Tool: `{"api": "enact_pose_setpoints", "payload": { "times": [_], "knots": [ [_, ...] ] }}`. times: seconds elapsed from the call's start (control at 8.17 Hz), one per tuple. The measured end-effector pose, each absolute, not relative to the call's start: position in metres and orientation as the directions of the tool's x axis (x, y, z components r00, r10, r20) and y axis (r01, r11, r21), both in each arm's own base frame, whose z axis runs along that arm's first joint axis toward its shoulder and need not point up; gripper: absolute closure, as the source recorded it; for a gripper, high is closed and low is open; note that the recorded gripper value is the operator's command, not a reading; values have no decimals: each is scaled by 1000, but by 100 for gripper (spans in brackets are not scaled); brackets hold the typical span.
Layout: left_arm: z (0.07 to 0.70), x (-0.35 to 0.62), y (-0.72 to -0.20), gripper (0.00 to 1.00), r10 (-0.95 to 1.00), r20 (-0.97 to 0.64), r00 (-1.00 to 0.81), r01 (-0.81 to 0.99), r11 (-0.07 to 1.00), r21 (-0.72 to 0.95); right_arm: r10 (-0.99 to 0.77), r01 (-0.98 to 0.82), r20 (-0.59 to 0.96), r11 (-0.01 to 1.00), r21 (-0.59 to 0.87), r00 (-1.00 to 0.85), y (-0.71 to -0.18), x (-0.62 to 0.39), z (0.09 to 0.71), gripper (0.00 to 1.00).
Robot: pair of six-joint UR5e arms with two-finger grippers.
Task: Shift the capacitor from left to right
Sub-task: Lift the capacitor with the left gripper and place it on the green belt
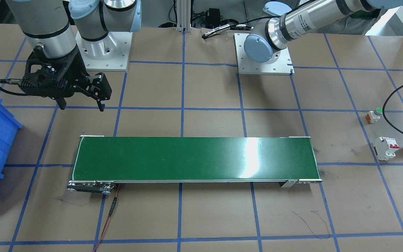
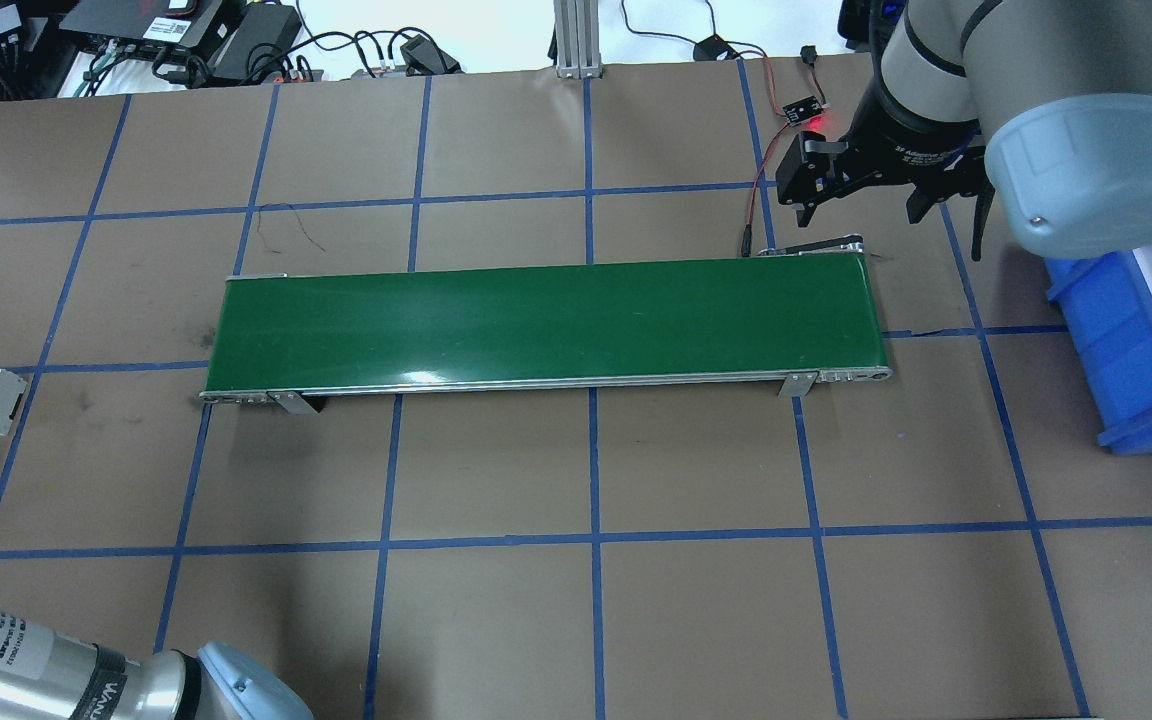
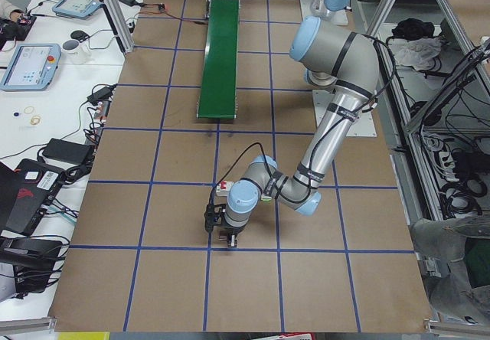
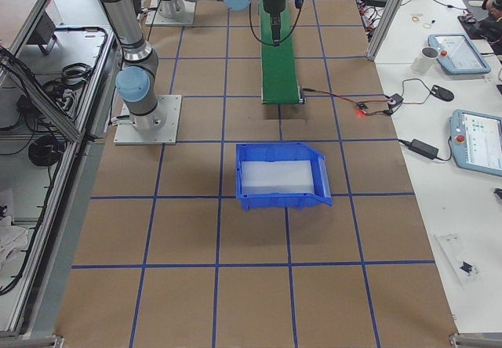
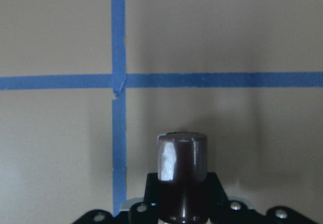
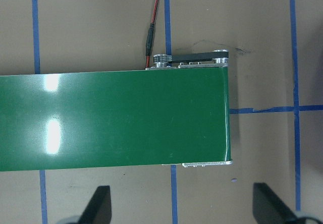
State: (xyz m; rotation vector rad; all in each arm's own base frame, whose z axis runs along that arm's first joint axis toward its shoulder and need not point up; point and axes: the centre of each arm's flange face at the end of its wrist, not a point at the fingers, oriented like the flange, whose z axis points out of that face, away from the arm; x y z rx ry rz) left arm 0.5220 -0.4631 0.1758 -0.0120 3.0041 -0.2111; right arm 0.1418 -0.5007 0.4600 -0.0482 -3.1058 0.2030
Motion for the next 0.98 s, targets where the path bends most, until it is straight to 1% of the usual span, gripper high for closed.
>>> {"api": "enact_pose_setpoints", "payload": {
  "times": [0.24,0.49,0.73,0.98],
  "knots": [
    [198,522,-457,97,-28,-182,-983,-9,995,-104,34,30,26,991,-131,-999,-501,142,460,0],
    [256,500,-460,97,-57,-224,-973,-39,996,-82,29,25,27,991,-134,-999,-501,142,460,0],
    [316,439,-481,96,-81,-207,-975,-74,996,-41,27,23,28,991,-135,-999,-501,142,461,0],
    [358,351,-511,95,-81,-174,-981,-82,997,0,26,22,28,991,-134,-999,-501,142,460,0]
  ]
}}
